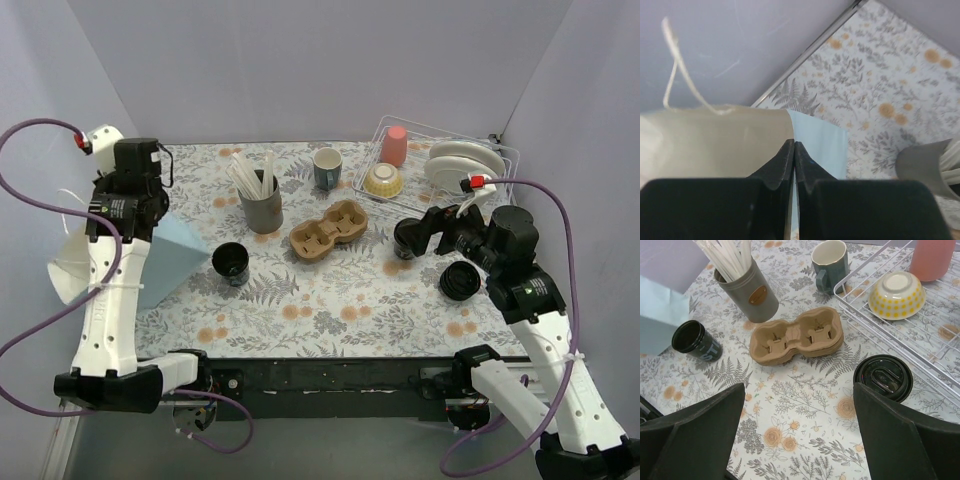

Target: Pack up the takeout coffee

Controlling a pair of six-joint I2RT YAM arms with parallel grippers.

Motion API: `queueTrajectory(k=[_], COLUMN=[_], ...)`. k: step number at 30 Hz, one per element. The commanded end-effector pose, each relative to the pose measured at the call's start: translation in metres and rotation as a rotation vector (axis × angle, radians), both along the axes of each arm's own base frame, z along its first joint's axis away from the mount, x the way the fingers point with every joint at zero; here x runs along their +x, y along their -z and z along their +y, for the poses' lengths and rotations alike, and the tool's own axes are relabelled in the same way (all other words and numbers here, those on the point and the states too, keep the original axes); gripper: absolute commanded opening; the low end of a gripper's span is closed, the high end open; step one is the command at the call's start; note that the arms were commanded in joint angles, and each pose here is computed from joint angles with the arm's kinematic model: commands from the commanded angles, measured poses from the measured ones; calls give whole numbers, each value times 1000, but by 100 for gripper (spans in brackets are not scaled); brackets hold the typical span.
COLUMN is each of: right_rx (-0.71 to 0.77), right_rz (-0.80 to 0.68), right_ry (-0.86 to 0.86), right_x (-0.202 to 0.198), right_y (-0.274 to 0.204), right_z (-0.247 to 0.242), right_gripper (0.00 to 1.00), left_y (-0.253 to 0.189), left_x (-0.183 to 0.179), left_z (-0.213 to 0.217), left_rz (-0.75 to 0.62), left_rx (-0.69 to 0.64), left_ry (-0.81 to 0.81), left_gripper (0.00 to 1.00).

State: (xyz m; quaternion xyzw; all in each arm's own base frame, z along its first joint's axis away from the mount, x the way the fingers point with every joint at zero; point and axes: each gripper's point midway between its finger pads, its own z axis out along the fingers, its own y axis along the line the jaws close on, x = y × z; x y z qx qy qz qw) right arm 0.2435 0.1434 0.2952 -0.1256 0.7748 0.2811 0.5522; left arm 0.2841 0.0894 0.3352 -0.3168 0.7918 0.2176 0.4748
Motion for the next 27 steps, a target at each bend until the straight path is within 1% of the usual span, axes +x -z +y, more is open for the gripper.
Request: queueTrajectory(k=[1,2,3,4,8,10,11,12,14,15,16,18,19,20,22,25,27], right_rx=[22,26,26,30,30,22,21,19,11,10,5,0,-3,-11,-23,-42,-51], right_rz=[-83,-84,-85,-94,-108,-104,-110,-109,-115,-118,-117,-116,-116,-110,-105,-93,-89], right_ry=[-11,-12,-12,-13,-5,-2,4,7,21,24,31,40,45,50,51,61,70], right_x=[-6,-7,-8,-9,-12,-14,-14,-15,-16,-18,-18,-20,-21,-21,-23,-27,-31], right_y=[-33,-35,-36,-41,-49,-50,-53,-53,-54,-55,-55,-55,-54,-52,-52,-52,-51], right_z=[0,0,0,0,-3,-4,-6,-7,-10,-11,-13,-15,-16,-18,-19,-23,-27], right_gripper=[96,96,96,96,96,96,96,96,96,96,96,96,96,96,96,96,96], left_y=[-55,-64,-85,-95,-116,-121,-130,-134,-145,-149,-146,-151,-151,-145,-150,-153,-148], left_x=[-8,-8,-11,-13,-12,-9,-10,-9,-12,-16,-18,-27,-36,-38,-57,-70,-75], left_z=[-1,-8,-10,-13,-35,-54,-61,-83,-103,-122,-138,-161,-180,-186,-198,-202,-210], left_rz=[-87,-106,-162,-190,-282,-310,-352,-373,-420,-434,-427,-457,-448,-438,-461,-490,-478], left_rx=[10,-10,-17,-23,-86,-135,-149,-198,-242,-285,-322,-376,-426,-453,-502,-516,-550], left_ry=[49,87,102,116,239,342,386,499,610,707,787,899,999,1024,1088,1122,1161], left_gripper=[0,0,0,0,0,0,0,0,0,0,0,0,0,0,0,0,0])
